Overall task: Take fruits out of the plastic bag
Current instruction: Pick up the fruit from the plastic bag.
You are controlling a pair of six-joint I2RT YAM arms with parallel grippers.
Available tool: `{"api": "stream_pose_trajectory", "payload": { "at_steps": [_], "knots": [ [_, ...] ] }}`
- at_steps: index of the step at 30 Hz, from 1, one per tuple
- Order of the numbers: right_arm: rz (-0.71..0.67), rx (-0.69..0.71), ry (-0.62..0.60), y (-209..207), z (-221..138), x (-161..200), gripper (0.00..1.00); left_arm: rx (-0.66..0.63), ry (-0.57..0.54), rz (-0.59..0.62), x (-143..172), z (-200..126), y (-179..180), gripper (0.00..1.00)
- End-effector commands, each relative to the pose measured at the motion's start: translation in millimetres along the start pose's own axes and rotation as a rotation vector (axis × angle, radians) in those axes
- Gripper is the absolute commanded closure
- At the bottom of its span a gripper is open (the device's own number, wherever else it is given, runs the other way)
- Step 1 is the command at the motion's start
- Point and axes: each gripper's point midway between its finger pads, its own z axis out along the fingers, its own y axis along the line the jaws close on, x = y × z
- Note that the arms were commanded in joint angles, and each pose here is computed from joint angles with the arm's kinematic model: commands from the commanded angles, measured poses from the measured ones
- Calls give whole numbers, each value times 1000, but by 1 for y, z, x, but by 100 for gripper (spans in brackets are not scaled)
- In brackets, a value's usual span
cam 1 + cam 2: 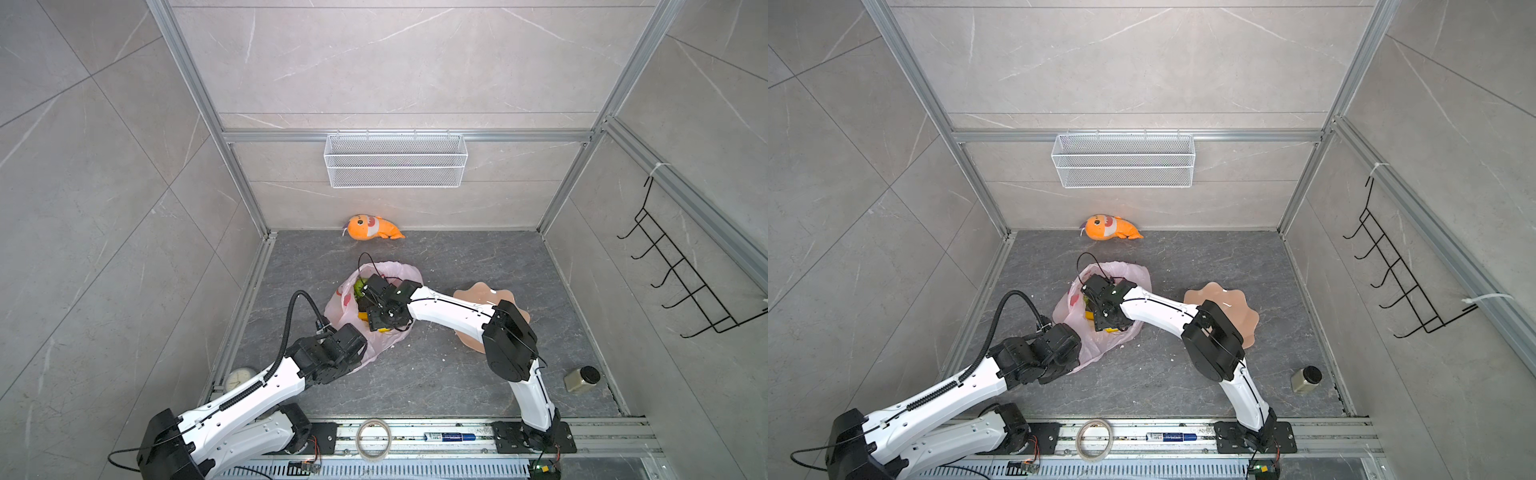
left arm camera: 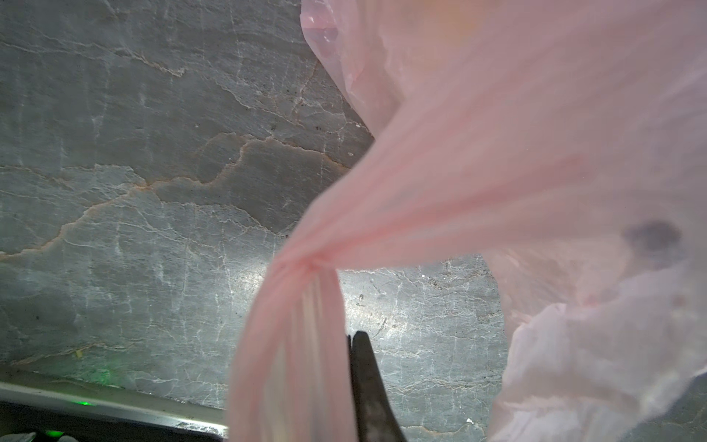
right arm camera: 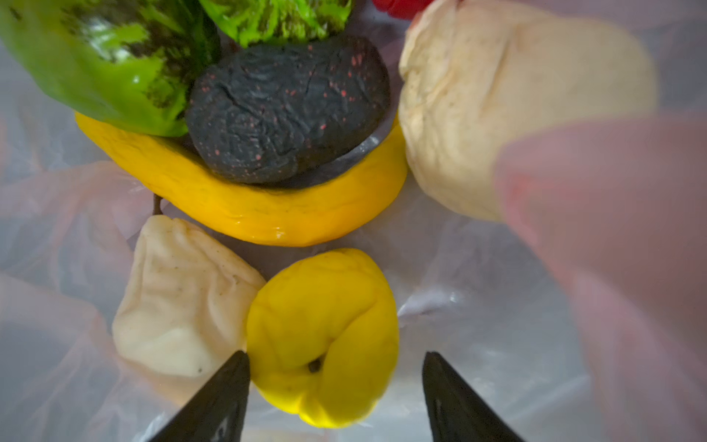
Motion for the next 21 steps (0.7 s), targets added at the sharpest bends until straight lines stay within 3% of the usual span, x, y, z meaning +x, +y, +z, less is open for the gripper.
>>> {"api": "stream_pose_trajectory", "payload": {
  "at_steps": [1, 13, 17, 21],
  "knots": [
    [9, -15, 18, 9, 10, 3, 26, 8, 2, -13, 2, -1, 1, 100],
    [6, 13, 51, 5, 25, 11, 29, 11, -2, -15, 1, -2, 2, 100],
    [-7, 16, 34, 6, 24, 7, 38, 9, -2, -16, 2, -1, 3, 100],
    [-20, 13, 19, 8, 18, 2, 58, 10, -1, -16, 2, -1, 3, 100]
  ]
}}
